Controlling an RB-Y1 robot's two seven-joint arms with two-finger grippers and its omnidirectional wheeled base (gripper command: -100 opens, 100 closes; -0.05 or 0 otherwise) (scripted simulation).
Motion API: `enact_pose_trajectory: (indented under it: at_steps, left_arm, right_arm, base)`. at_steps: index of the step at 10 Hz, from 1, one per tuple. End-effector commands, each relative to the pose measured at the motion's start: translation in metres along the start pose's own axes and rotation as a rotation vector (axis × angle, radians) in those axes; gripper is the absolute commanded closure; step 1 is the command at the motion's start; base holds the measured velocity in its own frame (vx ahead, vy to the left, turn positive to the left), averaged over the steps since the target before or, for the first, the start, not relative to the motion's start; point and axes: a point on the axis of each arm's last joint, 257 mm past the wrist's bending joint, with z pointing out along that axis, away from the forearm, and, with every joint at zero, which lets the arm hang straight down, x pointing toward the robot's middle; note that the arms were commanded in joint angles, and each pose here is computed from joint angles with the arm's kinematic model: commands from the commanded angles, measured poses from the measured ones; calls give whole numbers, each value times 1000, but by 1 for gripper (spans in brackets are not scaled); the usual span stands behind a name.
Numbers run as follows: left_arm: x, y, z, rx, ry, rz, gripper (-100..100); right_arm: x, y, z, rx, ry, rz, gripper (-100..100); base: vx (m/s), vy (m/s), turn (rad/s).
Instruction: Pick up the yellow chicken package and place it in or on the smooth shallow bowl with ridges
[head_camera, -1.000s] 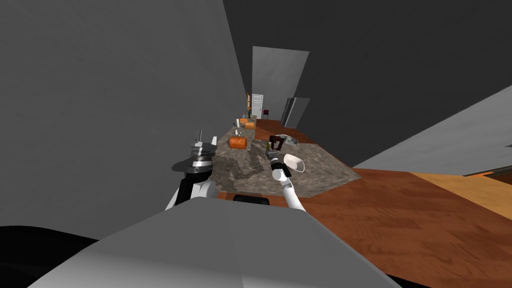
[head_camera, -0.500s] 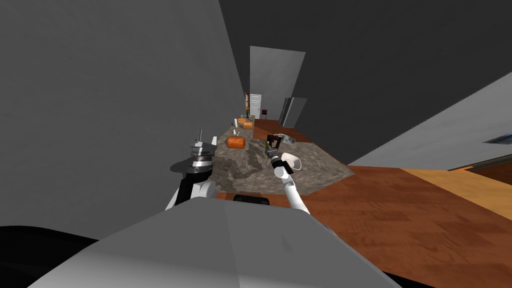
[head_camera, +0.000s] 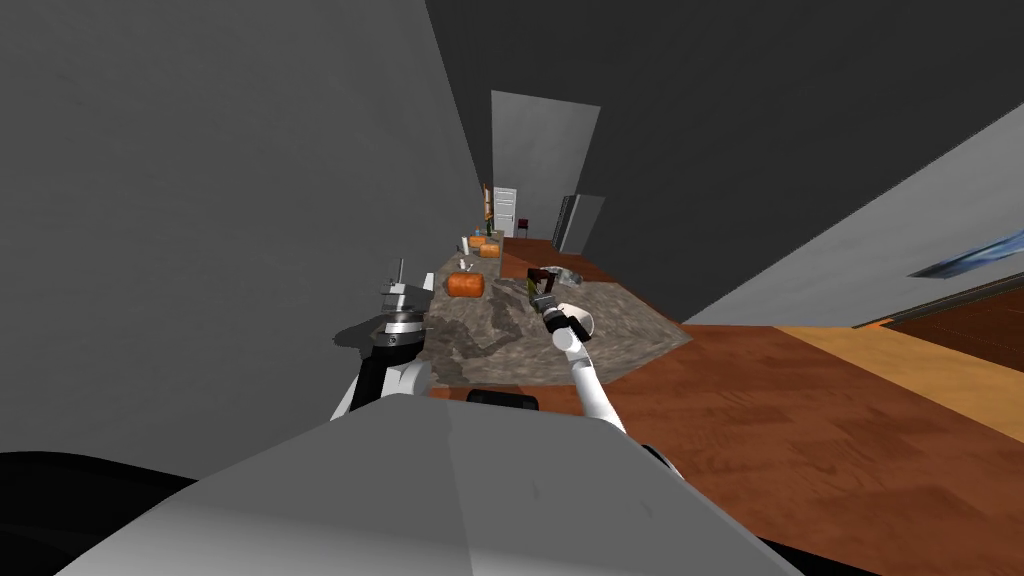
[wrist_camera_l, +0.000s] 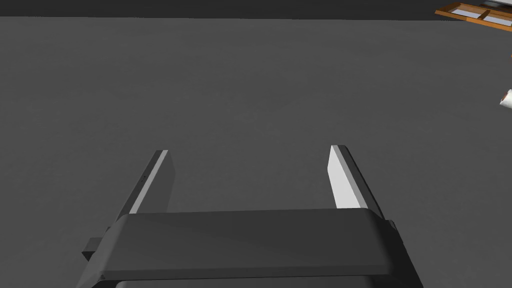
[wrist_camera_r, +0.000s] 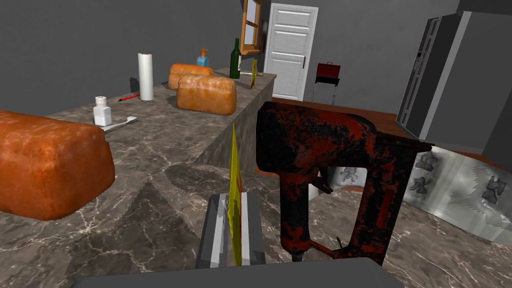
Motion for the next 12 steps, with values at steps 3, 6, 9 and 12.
enact_pose_trajectory:
  at_steps: [3, 6, 9, 12]
  left_arm:
    - [0, 0, 0, 0, 0, 0, 0]
    - [0, 0, 0, 0, 0, 0, 0]
    - [0, 0, 0, 0, 0, 0, 0]
    - [0, 0, 0, 0, 0, 0, 0]
  right_arm:
    - [12, -2, 3, 51, -4, 7, 100]
    - [28, 2, 5, 85, 1, 11, 100]
    - [39, 9, 4, 112, 0, 11, 100]
    - [50, 20, 3, 122, 6, 12, 100]
  base:
    - [7, -39, -93]
    - [20, -48, -171]
    - [21, -58, -200]
    - [16, -46, -188]
